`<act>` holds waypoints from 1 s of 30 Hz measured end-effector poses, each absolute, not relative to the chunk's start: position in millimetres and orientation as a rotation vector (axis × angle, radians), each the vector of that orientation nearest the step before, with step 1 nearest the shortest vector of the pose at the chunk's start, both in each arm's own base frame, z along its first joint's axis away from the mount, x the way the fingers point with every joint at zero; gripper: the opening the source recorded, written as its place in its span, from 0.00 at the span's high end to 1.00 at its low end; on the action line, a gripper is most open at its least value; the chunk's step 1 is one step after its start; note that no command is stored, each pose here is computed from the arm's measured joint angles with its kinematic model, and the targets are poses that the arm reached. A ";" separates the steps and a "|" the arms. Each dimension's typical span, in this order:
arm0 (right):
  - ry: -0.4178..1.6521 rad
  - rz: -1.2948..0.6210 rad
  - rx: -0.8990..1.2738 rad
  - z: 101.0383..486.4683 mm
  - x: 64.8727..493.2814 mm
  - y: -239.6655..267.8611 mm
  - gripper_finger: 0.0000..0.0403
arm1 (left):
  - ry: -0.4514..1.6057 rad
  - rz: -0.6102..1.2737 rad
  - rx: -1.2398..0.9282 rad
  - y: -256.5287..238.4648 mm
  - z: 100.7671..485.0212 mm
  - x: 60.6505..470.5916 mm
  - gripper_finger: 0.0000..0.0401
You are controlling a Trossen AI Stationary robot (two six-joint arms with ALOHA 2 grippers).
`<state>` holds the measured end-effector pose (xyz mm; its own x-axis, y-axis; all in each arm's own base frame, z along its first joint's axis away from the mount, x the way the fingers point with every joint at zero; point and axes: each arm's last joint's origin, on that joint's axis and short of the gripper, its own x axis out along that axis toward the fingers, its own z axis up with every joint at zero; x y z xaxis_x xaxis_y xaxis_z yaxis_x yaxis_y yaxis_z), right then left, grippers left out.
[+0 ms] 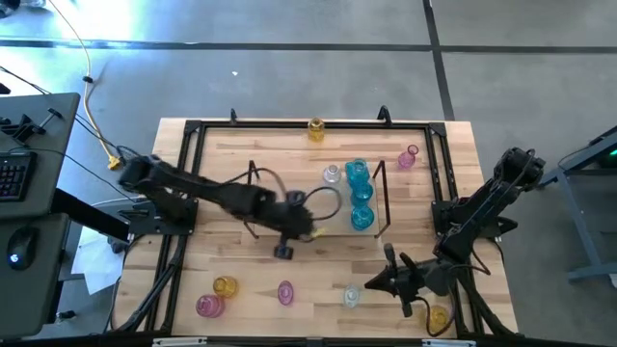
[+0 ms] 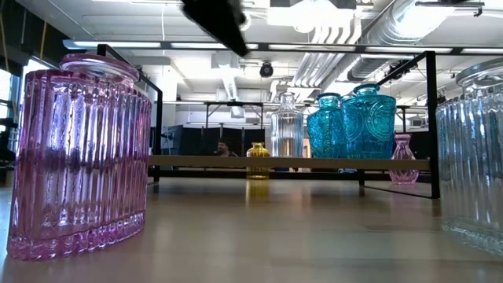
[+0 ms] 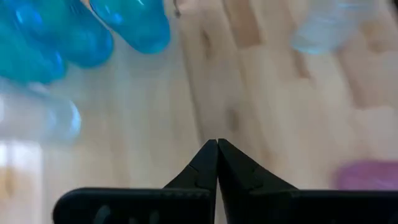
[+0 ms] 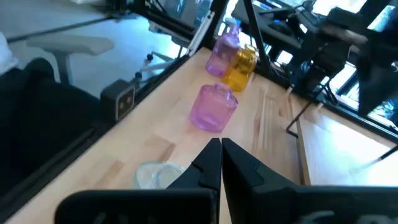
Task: Sort vases onto shelf
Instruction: Put the right transparent vase aligned with the other transparent vase on the shelf
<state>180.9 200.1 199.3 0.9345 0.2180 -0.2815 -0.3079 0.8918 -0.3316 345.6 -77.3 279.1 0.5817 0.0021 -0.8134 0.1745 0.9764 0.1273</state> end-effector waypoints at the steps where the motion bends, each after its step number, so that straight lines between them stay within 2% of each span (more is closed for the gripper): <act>1: 0.239 0.276 -0.382 199.7 181.0 200.1 1.00 | 0.964 -0.103 0.181 -82.6 282.9 334.8 1.00; 8: 0.240 0.266 -0.385 199.6 182.8 198.3 1.00 | 1.025 -0.154 0.080 -125.6 312.1 272.3 1.00; 15: 0.241 0.266 -0.385 199.6 182.9 198.2 1.00 | 1.149 -0.112 0.026 -153.6 313.5 232.8 1.00; 20: 0.242 0.265 -0.382 199.5 182.8 198.2 1.00 | 1.158 -0.087 0.038 -163.0 310.1 227.0 0.98; 26: 0.249 0.259 -0.333 199.5 182.8 198.3 1.00 | 1.076 -0.005 0.085 -162.5 311.7 228.8 0.93; 30: 0.272 0.262 -0.329 204.5 183.1 202.5 1.00 | 0.965 -0.089 0.108 -169.9 299.8 239.5 0.97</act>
